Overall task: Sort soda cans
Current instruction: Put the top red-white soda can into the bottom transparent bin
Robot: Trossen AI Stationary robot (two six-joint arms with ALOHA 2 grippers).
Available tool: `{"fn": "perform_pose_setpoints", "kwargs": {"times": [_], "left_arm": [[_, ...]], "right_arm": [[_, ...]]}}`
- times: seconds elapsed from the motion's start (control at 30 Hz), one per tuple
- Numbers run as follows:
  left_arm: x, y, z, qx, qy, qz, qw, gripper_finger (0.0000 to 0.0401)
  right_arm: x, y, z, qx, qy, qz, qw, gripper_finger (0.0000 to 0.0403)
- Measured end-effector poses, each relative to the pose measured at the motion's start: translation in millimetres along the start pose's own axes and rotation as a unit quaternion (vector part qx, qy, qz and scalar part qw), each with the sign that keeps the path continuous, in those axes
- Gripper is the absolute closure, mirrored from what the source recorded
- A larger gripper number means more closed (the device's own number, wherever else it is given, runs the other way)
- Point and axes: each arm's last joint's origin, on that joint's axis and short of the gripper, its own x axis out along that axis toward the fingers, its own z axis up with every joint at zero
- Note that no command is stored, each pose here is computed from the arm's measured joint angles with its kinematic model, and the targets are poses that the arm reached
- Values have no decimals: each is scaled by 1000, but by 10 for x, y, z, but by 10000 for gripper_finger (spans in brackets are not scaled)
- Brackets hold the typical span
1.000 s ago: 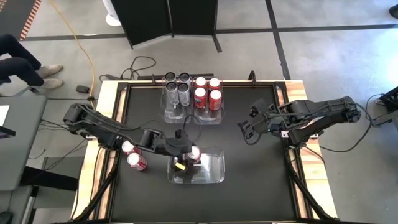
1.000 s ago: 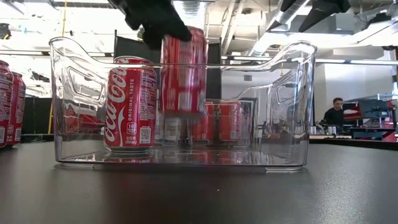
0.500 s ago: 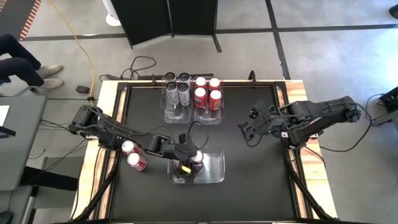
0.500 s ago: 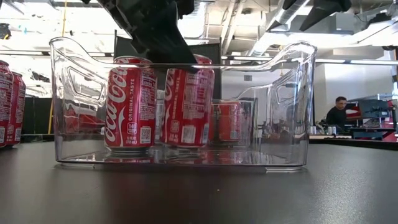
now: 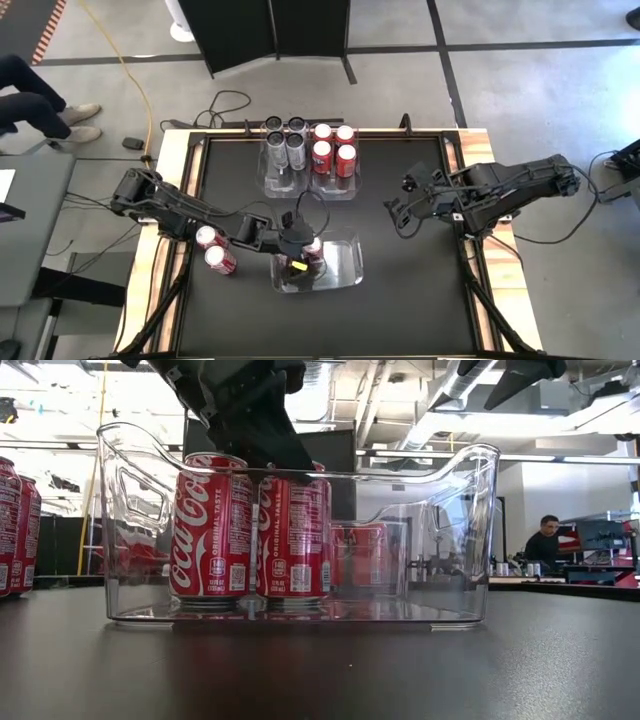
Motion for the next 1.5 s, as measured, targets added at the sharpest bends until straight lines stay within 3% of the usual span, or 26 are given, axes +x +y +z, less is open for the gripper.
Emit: {"fn": "perform_pose_setpoints", "kwargs": {"times": [0.27,0.43,0.53,0.7,0.9,1.1,1.27,1.5], "left_arm": [[-260,116,156,-32,-41,22,998,34],[-700,385,212,-145,-26,89,985,35],[-1057,569,102,-227,23,141,963,42],[-1508,760,-141,-351,87,197,911,57],[-1803,871,-372,-408,204,226,861,72],[-1899,883,-463,-450,281,230,816,73],[-1933,891,-502,-457,311,244,797,73],[-1854,897,-624,-463,325,261,782,73]], "right_arm": [[0,0,1,-9,0,0,1000,24],[0,1,1,-14,0,1,1000,24],[0,4,4,-19,-2,2,1000,24],[5,2,12,-28,-3,2,1000,24],[28,-22,51,-35,-6,-5,999,24],[49,-33,90,-45,-10,-4,999,24],[63,-46,115,-53,-10,-5,999,23],[64,-44,118,-67,-9,-3,998,23]]}}
